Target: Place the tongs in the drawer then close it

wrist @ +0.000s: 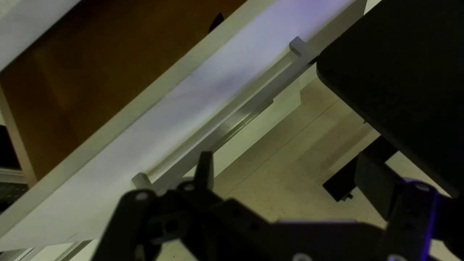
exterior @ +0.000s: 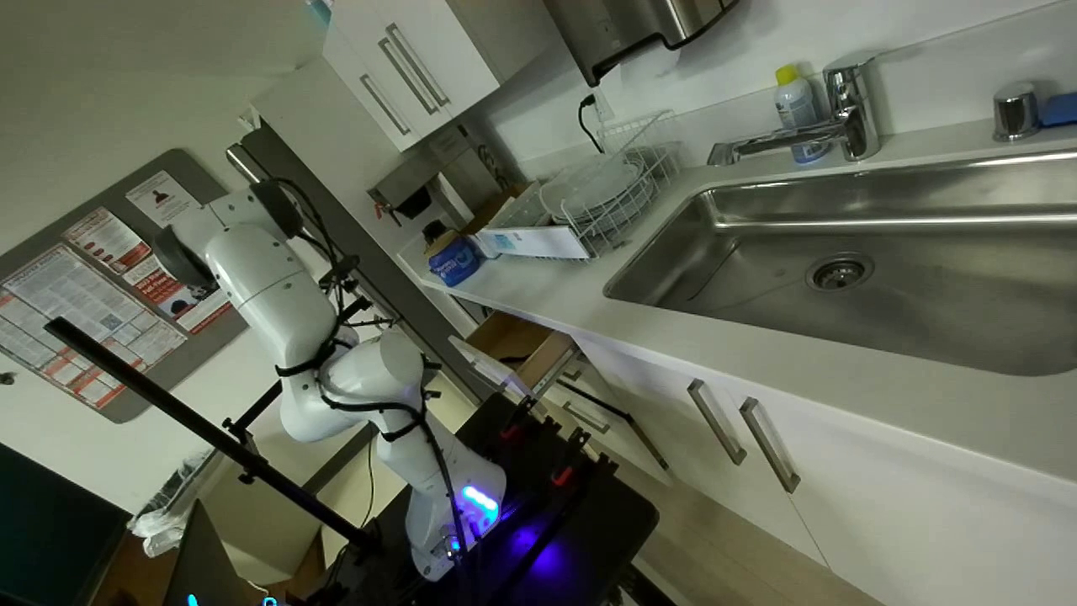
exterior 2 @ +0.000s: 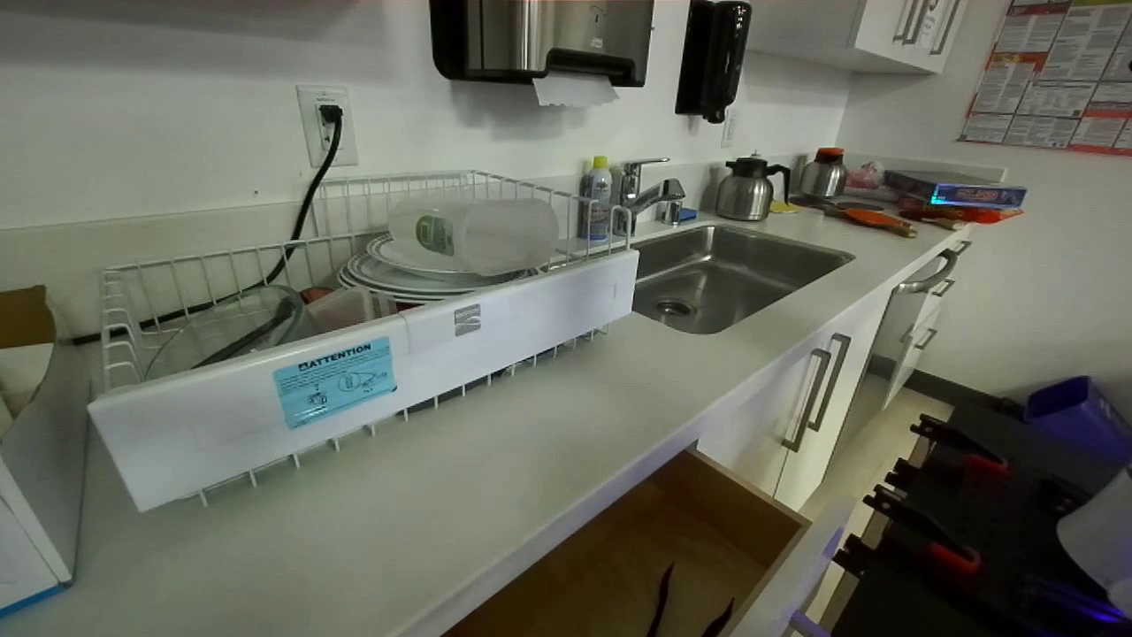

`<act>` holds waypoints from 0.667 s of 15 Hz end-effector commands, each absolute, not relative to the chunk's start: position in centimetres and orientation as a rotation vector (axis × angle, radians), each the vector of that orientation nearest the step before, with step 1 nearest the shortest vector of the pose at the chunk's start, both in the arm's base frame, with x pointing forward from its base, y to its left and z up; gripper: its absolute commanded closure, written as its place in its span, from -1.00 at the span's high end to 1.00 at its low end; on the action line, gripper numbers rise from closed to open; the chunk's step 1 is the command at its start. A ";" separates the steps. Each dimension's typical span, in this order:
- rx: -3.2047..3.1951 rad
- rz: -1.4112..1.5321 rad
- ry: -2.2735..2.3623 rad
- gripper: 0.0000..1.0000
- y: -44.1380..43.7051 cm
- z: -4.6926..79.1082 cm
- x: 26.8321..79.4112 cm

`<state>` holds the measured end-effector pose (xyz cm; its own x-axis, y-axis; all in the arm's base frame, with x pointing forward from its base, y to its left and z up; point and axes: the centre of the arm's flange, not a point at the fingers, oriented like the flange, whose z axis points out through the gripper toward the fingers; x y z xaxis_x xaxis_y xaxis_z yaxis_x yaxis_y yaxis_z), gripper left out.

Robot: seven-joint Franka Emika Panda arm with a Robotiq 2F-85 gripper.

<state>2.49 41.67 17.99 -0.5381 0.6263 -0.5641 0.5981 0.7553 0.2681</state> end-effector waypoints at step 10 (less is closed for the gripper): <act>0.428 -0.020 2.357 1.00 41.3 15.3 0.6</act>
<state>0.61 41.25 15.31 -0.6788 0.2976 -0.6713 0.3096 0.9450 0.1059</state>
